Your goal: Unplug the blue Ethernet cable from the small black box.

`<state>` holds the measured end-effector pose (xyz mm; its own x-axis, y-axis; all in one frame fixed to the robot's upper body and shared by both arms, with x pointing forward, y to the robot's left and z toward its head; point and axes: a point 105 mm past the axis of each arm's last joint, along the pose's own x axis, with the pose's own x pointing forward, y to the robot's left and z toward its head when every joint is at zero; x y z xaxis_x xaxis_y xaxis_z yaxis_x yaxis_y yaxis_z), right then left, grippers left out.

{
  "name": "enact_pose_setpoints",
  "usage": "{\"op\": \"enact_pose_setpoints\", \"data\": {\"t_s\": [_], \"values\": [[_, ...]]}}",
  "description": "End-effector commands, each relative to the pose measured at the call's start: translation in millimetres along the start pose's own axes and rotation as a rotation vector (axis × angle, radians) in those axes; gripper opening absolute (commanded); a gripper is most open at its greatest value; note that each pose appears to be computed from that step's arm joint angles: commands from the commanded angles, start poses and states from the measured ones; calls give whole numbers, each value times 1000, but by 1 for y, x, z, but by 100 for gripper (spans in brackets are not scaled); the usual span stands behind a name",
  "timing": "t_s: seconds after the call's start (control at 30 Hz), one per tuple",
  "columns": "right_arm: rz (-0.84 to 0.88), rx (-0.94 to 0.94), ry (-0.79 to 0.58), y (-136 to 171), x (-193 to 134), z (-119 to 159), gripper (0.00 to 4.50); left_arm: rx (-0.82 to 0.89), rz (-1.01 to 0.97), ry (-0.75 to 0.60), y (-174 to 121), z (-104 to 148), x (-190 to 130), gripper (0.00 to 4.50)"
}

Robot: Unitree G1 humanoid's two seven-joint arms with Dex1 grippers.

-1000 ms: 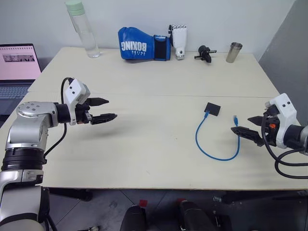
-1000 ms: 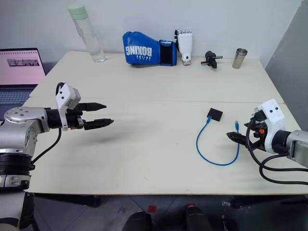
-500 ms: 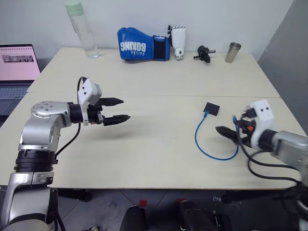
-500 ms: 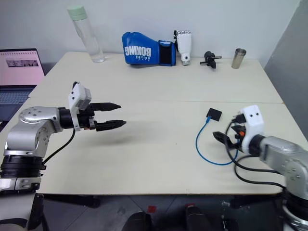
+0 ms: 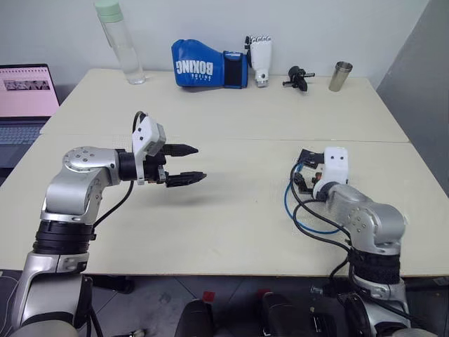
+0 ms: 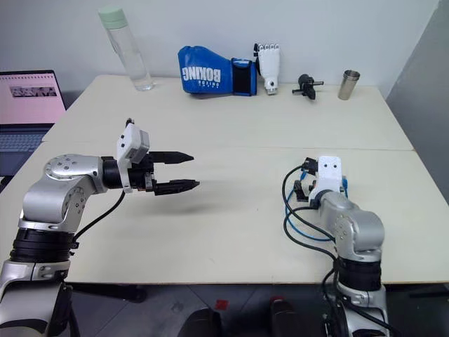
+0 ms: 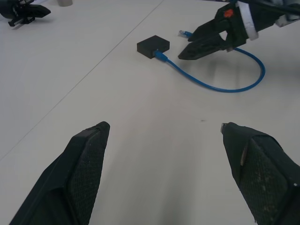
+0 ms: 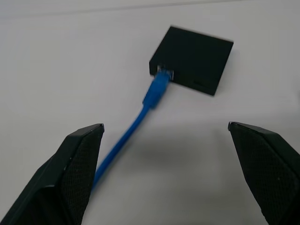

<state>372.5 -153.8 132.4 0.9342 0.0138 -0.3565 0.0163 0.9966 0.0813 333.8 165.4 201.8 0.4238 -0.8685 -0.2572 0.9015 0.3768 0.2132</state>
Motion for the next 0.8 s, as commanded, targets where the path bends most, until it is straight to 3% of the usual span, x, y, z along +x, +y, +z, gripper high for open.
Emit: {"op": "enact_pose_setpoints", "data": {"t_s": [0.03, 0.63, 0.8], "values": [[-30, 14, -66, 5, 9, 14, 450, 43, -4, -18, -5, 11, 2, 407], [-76, 108, -54, 14, 42, 1, 450, 46, 29, 8, -2, 15, -4, 407], [-100, 128, -45, 9, 44, -6, 331, 50, 25, 15, -1, 16, -4, 409]]}}
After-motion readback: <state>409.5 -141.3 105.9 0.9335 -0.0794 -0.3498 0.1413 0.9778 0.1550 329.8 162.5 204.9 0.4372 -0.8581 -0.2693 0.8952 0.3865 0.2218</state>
